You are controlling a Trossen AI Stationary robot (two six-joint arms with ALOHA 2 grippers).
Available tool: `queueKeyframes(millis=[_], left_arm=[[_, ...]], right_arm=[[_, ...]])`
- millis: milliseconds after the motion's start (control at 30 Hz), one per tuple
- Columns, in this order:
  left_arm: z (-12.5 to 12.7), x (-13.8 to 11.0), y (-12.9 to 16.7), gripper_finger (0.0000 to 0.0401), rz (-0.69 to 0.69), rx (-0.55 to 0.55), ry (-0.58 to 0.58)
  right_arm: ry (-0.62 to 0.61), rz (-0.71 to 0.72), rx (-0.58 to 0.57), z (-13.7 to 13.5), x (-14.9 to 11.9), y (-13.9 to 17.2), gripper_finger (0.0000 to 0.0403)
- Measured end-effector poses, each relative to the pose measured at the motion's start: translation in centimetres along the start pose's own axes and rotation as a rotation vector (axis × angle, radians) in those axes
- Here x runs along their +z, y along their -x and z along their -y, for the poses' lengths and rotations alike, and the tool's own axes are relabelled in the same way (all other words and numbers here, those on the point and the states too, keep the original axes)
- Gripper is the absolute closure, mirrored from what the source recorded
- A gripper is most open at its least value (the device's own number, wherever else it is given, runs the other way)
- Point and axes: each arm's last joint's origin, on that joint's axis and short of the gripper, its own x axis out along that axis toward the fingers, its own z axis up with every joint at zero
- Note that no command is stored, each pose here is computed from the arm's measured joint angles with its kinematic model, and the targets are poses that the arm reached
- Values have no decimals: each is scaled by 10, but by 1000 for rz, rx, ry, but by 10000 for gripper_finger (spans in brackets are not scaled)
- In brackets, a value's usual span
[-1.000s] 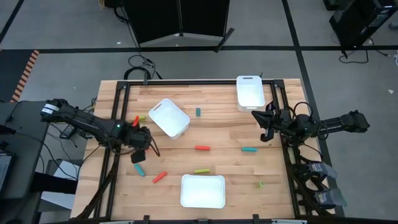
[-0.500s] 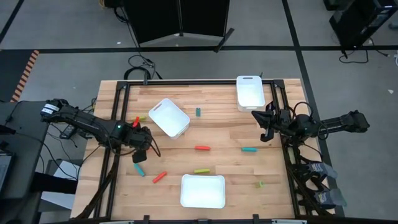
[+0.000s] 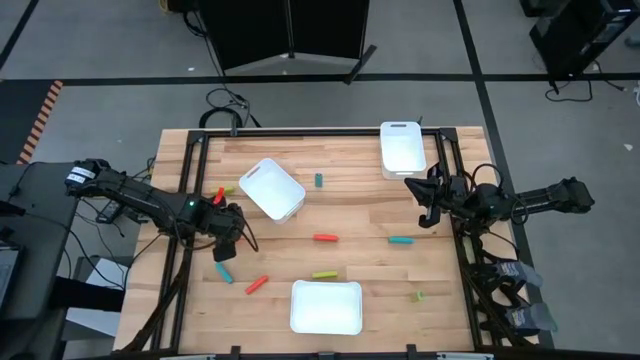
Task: Sort blocks
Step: Put the top left orange block into the top left bin
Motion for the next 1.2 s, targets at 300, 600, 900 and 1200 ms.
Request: queueKeyframes(millis=[300, 600, 900, 1200], left_arm=[[0, 0, 0, 160, 5, 8, 17], [0, 0, 0, 155, 5, 7, 20], [4, 4, -10, 158, -43, 31, 1], [6, 6, -16, 180, -66, 44, -13]], right_arm=[[0, 0, 0, 0, 0, 0, 373], [-3, 0, 0, 0, 0, 0, 373], [-3, 0, 0, 0, 0, 0, 373], [-3, 0, 0, 0, 0, 0, 373]])
